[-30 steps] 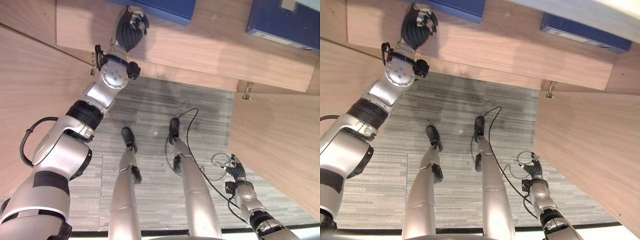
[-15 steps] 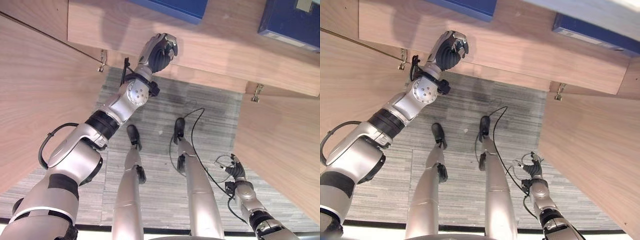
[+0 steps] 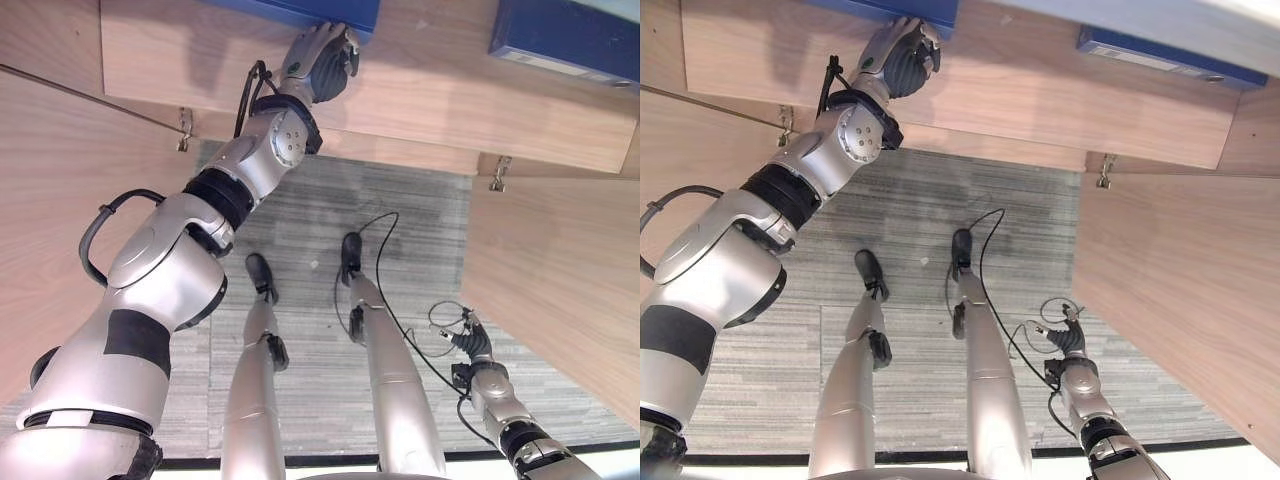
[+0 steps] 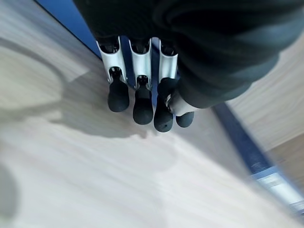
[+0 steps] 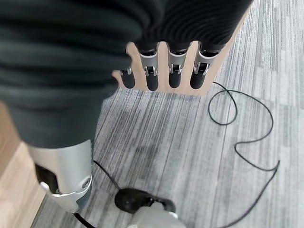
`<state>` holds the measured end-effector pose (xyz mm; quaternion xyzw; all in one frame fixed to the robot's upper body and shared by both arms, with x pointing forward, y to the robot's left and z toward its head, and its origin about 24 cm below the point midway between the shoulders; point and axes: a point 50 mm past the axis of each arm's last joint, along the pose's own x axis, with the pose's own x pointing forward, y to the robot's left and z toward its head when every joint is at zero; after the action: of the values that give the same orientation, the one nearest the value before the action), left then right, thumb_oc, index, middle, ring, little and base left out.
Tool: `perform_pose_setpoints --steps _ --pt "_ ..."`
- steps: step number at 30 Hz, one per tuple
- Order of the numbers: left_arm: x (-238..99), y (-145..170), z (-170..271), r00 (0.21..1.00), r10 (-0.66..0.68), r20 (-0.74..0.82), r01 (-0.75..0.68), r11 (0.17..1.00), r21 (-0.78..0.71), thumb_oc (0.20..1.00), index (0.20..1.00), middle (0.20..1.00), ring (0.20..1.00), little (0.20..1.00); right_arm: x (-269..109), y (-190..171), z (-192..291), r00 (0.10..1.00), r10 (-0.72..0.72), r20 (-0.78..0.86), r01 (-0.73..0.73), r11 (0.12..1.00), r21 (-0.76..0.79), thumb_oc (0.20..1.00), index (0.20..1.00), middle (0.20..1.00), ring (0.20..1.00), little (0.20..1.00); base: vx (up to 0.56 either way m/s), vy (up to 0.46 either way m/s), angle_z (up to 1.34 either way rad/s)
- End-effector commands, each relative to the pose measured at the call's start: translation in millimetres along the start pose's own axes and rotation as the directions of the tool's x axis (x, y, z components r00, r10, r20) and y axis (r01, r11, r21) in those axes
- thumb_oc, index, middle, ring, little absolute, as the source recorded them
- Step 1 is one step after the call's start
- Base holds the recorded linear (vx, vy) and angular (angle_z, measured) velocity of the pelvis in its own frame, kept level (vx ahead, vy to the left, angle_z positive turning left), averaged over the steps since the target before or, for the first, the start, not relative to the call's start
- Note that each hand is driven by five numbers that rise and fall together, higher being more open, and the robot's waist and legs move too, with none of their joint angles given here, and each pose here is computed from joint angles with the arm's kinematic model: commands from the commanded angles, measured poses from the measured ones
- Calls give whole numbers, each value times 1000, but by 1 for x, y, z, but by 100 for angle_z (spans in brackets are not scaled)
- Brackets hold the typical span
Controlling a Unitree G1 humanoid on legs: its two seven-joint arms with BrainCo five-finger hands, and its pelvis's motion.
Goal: Put the empty folder in the office cabinet
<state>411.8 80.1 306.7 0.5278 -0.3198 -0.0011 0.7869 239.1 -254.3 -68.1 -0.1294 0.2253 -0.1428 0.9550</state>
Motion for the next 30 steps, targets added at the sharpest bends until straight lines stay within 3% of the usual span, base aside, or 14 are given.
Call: perform_pose_setpoints --steps 1,6,20,23,30 --pt "17 46 10 993 119 13 -119 993 -3 200 200 200 200 200 -2 -34 -16 995 -77 -63 72 995 -74 1000 1000 1000 1000 1000 18 21 -6" --pt "14 65 -15 985 147 -89 -150 988 -30 200 200 200 200 200 -3 -37 -18 992 -103 -77 99 994 -50 1000 1000 1000 1000 1000 20 22 -7" --pt "5 80 -46 958 170 -229 -203 970 -132 200 200 200 200 200 -1 -37 -15 991 -116 -70 115 993 -10 1000 1000 1000 1000 1000 8 9 -4" --pt "6 87 -47 952 183 -246 -231 955 -184 200 200 200 200 200 0 -37 -11 991 -119 -61 120 993 11 1000 1000 1000 1000 1000 6 8 -2" --pt "11 113 -38 951 229 -206 -261 955 -142 200 200 200 200 200 1 -36 -8 992 -113 -47 114 993 23 1000 1000 1000 1000 1000 21 5 -4"
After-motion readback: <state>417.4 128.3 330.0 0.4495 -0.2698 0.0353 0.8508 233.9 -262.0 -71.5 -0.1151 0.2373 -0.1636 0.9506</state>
